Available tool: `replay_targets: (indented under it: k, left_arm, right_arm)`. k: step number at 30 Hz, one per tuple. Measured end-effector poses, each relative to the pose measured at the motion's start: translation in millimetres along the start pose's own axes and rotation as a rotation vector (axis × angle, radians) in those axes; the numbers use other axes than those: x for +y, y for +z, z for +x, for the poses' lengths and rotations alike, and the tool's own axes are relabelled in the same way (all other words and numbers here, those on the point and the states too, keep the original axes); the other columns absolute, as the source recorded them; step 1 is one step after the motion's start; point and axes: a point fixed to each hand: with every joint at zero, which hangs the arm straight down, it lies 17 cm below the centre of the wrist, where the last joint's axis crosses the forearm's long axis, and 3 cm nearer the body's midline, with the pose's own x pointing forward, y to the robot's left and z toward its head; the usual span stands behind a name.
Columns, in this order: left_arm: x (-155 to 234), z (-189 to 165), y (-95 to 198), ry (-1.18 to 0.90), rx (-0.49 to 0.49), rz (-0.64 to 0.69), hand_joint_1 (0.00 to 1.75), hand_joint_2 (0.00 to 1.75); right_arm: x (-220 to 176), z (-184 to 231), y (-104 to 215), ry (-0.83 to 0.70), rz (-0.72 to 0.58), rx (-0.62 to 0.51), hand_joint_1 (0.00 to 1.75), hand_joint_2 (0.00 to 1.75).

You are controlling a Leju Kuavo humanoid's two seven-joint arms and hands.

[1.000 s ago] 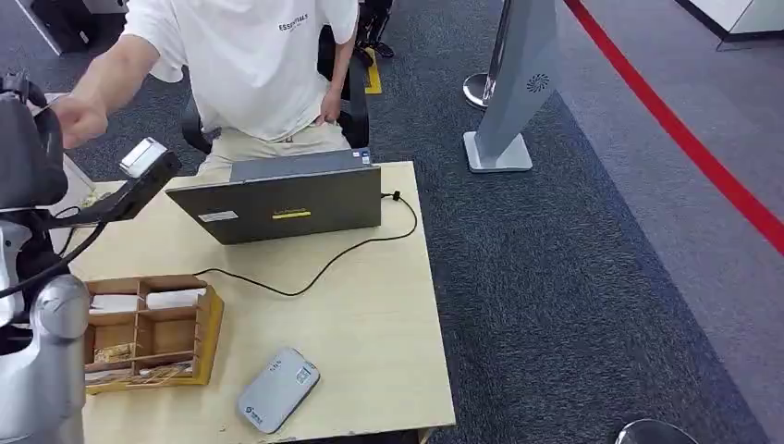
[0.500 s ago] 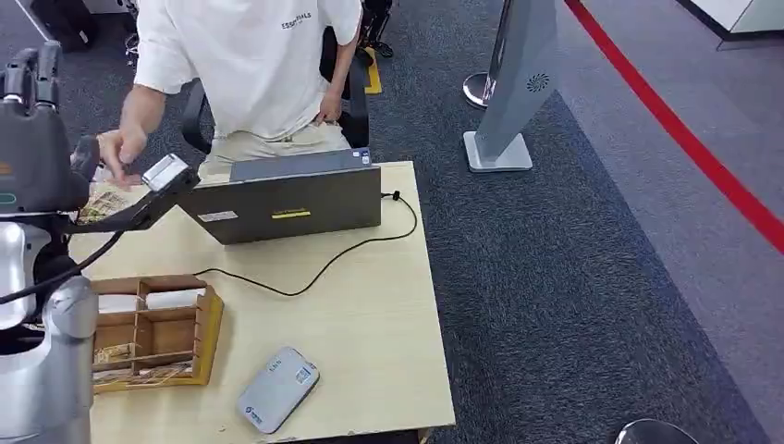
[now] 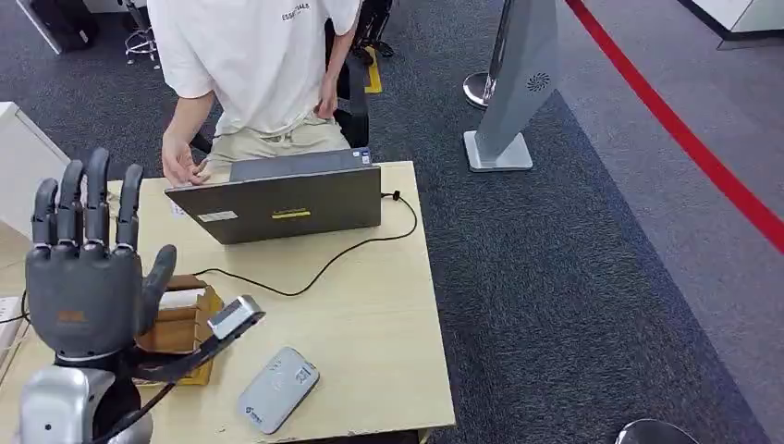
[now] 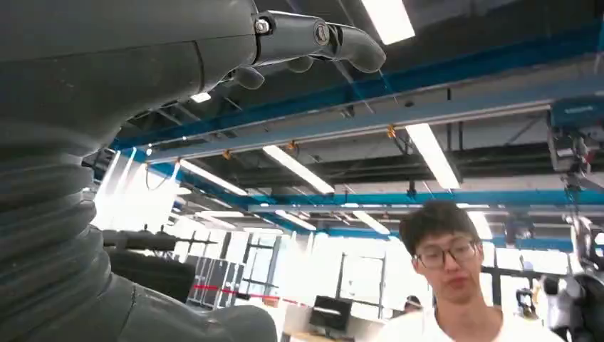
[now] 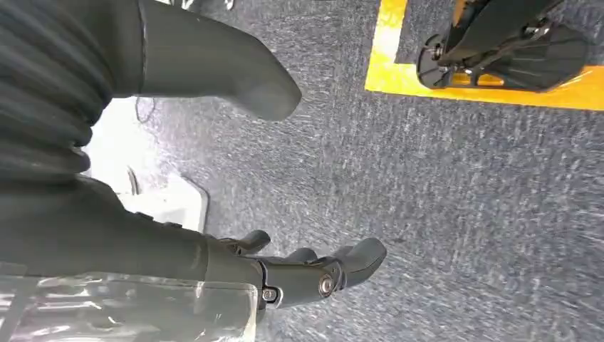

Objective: Pass the card to the sensor for recognition and then transmit it.

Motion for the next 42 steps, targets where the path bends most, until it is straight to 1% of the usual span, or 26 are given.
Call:
replay_targets:
  k: [9,13,23,28,35,42]
  left_arm:
    - [-31,49,67,0.107,-0.060,-0.155,0.00,1.75]
    - [-45,59,90,0.155,-0.034,-0.237,0.00,1.75]
    - [-84,32,126,0.167,0.133,-0.390,0.00,1.75]
    - [-98,21,143,0.167,0.201,-0.438,0.00,1.75]
    - [-111,10,161,0.168,0.258,-0.494,0.00,1.75]
    - [-115,3,166,0.168,0.295,-0.501,0.00,1.75]
  right_arm:
    - [1,-3,0,-0.032,-0.003,0.012,0.00,1.75]
    - [2,-3,1,-0.043,-0.002,0.014,0.00,1.75]
    - [1,-6,1,-0.057,-0.006,0.031,0.00,1.75]
    - [1,-6,1,-0.060,-0.007,0.035,0.00,1.75]
    - [1,-5,1,-0.055,-0.010,0.029,0.00,1.75]
    - [0,-5,1,-0.055,-0.011,0.029,0.00,1.75]
